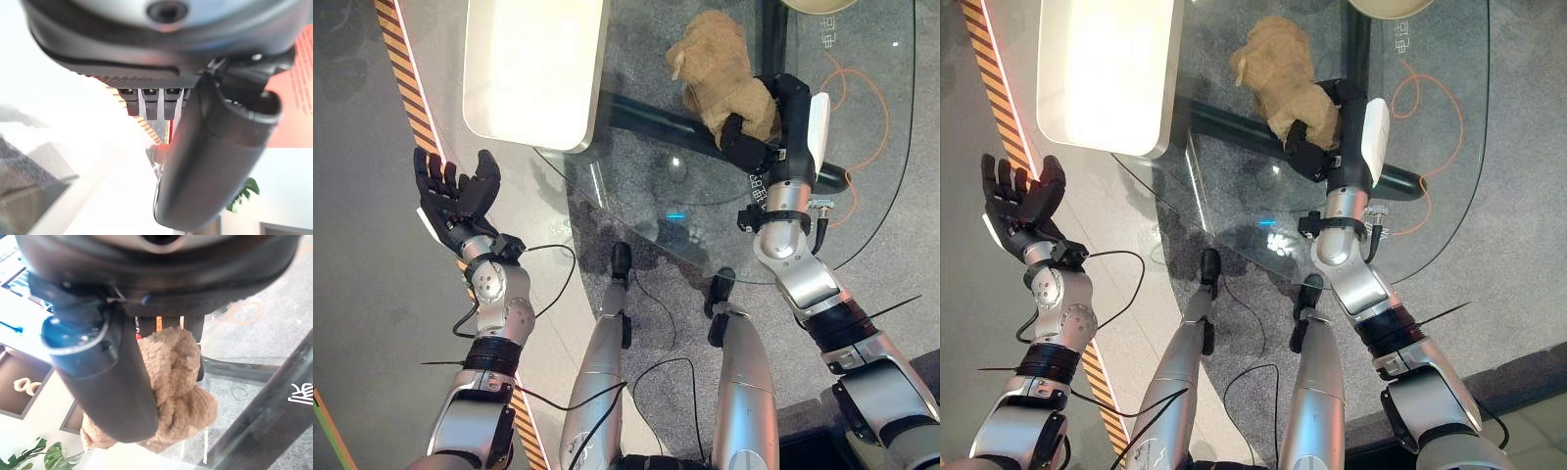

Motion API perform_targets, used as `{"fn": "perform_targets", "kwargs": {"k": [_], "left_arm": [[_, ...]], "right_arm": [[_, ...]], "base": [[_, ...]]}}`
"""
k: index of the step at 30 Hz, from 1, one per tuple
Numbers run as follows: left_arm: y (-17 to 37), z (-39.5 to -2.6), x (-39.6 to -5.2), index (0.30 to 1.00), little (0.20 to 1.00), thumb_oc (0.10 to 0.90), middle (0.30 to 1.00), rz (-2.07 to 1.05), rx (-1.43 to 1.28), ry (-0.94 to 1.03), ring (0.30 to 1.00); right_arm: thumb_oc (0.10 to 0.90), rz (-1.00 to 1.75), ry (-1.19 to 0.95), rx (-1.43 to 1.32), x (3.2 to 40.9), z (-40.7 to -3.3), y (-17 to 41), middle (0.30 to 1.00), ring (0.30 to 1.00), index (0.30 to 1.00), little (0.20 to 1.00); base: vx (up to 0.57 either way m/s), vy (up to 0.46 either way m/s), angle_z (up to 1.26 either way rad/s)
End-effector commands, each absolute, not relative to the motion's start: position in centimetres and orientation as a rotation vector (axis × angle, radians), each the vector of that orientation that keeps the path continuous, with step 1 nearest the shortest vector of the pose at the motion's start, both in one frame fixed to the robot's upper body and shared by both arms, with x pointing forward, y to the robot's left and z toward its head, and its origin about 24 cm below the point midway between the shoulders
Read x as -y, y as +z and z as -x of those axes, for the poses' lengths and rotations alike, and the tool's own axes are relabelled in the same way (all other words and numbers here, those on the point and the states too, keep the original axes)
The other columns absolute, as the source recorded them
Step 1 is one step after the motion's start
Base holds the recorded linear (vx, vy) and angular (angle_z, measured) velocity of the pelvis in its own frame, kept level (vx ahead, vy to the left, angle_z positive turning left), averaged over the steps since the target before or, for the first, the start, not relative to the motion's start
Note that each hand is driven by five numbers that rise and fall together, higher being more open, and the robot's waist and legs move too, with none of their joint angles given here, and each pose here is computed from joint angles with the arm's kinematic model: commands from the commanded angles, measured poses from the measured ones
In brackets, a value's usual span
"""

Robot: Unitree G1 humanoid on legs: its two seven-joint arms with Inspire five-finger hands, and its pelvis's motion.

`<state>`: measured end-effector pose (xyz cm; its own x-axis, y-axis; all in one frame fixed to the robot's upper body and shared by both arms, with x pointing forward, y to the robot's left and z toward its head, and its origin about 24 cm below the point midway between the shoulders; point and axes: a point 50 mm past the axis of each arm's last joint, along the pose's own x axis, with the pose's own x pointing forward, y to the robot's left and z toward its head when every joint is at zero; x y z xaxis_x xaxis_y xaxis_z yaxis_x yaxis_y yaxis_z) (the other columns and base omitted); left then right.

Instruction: Wipe the table with a cloth and put it in the basket.

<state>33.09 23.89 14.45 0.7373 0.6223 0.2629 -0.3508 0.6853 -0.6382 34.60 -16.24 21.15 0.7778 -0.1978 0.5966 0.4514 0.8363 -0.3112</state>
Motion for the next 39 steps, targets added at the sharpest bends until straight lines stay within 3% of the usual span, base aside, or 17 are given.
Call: {"fn": "perform_targets", "kwargs": {"k": [1, 14, 39], "left_arm": [[19.6, -31.4, -25.5, 0.900, 0.900, 0.800, 0.900, 0.580, 0.800, 0.520, 0.900], [22.6, -30.1, -22.2, 0.900, 0.900, 0.800, 0.900, 0.597, 0.890, 0.146, 0.900], [23.4, -30.8, -18.4, 0.900, 0.900, 0.800, 0.900, 0.699, 0.721, -0.253, 0.900]], "right_arm": [[0.100, 0.272, -0.317, 1.066, 13.6, -30.2, 28.7, 0.300, 0.300, 0.300, 0.200], [0.100, 0.232, -0.220, 1.186, 13.1, -27.8, 29.7, 0.300, 0.300, 0.300, 0.200], [0.100, 0.186, 0.127, 1.263, 10.1, -25.4, 30.7, 0.300, 0.300, 0.300, 0.200]], "base": [[0.00, 0.000, 0.00], [0.00, 0.000, 0.00], [0.00, 0.000, 0.00]]}}
